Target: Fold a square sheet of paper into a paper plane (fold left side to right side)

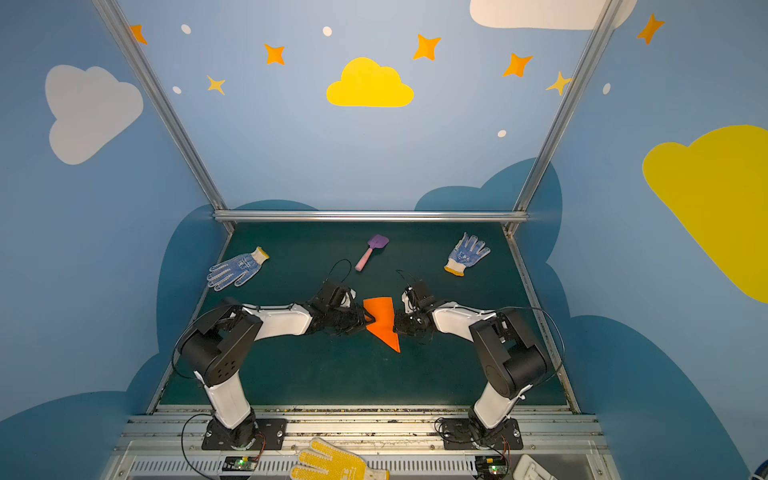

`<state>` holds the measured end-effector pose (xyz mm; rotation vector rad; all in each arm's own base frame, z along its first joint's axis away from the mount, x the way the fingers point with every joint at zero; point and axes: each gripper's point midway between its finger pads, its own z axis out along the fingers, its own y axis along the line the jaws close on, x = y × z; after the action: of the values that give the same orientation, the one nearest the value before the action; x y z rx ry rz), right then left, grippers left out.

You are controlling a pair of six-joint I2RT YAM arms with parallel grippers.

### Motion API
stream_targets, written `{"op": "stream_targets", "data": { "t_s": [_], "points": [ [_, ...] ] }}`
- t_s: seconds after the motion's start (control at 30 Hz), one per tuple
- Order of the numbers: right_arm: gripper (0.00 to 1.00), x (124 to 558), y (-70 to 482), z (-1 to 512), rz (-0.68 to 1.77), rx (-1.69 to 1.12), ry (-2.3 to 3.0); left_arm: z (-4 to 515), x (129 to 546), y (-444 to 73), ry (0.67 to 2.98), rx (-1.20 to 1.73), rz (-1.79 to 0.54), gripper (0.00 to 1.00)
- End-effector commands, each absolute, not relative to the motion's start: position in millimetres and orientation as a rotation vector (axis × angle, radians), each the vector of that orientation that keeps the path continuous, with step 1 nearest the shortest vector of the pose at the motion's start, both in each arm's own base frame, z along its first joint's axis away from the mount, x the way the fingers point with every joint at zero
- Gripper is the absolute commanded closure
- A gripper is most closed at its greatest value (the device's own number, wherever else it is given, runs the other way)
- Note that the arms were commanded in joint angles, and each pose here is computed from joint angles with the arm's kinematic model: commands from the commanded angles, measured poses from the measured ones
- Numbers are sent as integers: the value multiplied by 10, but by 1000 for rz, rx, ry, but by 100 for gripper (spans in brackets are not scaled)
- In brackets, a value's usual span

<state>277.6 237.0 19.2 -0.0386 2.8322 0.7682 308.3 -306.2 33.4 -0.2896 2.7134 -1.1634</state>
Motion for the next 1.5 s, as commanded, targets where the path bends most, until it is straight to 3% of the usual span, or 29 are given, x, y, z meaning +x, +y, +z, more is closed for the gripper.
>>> {"op": "stream_targets", "data": {
  "t_s": [0.0,0.5,0.83,0.97,1.2,1.23,1.37,1.47],
  "points": [
    [100,2759,2321,87,739,-39,2855,196,3023,-3045,2745,-296,-1162,53],
    [100,2751,2298,60,738,-34,2863,315,3112,-3086,2685,-264,-1216,61],
    [100,2756,2302,50,739,-36,2867,286,3137,-3102,2676,-236,-1223,76],
    [100,2779,2326,94,751,-53,2862,287,3128,-3115,2682,-215,-1226,96],
    [100,2790,2447,624,810,-237,2743,345,3054,-3054,2700,-270,-1204,96],
    [98,2757,2463,702,796,-279,2725,360,3032,-3035,2709,-291,-1193,96],
    [72,2576,2487,809,706,-409,2704,410,2952,-2963,2734,-362,-1133,96],
    [64,2407,2544,802,628,-498,2695,418,2878,-2903,2772,-432,-1074,96]
  ]
}}
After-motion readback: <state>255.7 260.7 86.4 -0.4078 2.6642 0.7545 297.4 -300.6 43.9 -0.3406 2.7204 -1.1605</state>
